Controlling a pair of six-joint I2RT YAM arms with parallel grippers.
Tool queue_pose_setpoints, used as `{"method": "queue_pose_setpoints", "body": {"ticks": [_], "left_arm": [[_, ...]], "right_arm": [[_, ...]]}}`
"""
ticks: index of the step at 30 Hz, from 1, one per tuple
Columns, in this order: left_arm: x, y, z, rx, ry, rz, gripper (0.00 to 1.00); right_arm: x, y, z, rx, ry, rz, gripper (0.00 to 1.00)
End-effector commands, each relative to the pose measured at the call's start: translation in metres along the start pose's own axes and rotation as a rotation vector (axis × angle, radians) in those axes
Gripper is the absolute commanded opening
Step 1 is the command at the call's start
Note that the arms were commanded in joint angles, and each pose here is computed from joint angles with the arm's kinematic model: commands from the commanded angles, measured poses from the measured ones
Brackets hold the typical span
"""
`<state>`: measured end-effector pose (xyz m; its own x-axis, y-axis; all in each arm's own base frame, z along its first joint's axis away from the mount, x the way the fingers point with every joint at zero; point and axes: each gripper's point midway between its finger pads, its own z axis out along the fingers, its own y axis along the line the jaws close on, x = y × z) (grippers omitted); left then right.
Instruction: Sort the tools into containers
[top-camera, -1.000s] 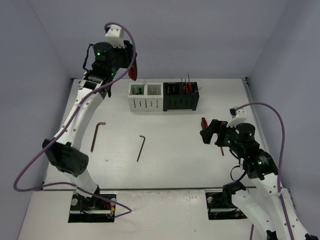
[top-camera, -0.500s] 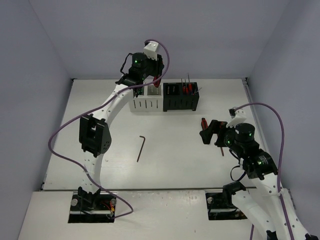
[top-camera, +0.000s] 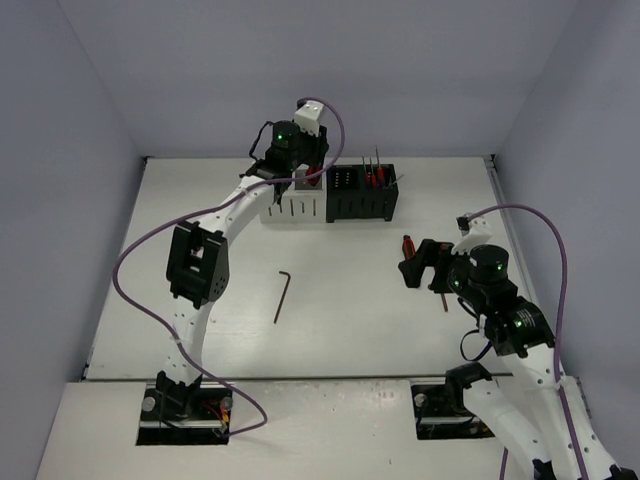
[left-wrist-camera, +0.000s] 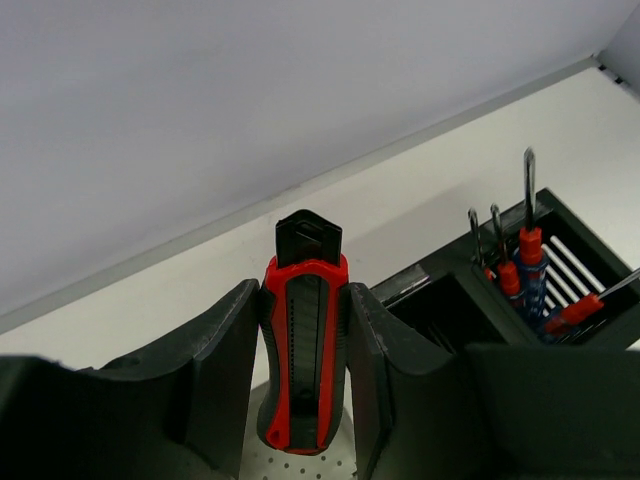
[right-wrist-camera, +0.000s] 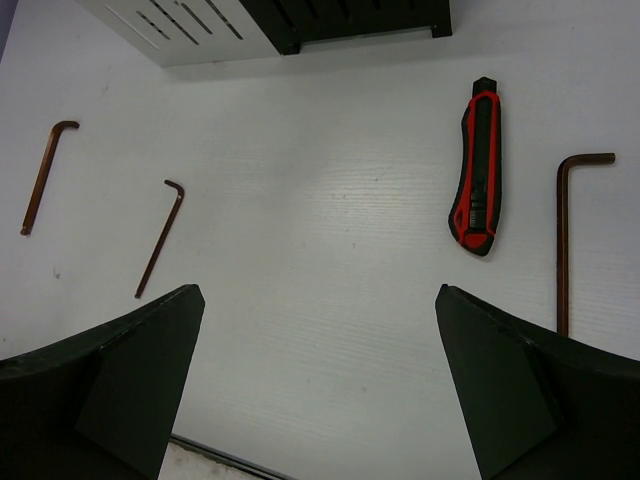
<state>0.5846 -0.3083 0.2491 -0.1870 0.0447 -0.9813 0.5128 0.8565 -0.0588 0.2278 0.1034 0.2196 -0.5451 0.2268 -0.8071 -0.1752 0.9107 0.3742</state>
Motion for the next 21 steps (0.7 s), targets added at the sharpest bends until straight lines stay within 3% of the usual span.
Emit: {"method": "queue_pose_setpoints", "body": {"ticks": [1, 4, 13, 21], "left_arm": [[-0.069, 0.001, -0.011, 0.001, -0.203, 0.062, 0.0], [-0.059, 0.002, -0.007, 0.005, -0.185, 0.061, 0.01], [-0.023, 0.008, 0.001, 0.017, -0.119, 0.024, 0.26], [-0.001, 0.011, 0.004, 0.025, -0.077, 0.013, 0.33]], "right_arm": [[-0.007, 0.005, 0.006, -0.02, -0.012, -0.026, 1.0], [-0.007, 0.004, 0.006, -0.013, -0.012, -0.029, 1.0], [-0.001, -0.001, 0.012, 0.004, 0.013, -0.03, 1.0], [0.007, -0.005, 0.016, 0.015, 0.037, -0.025, 1.0]]}}
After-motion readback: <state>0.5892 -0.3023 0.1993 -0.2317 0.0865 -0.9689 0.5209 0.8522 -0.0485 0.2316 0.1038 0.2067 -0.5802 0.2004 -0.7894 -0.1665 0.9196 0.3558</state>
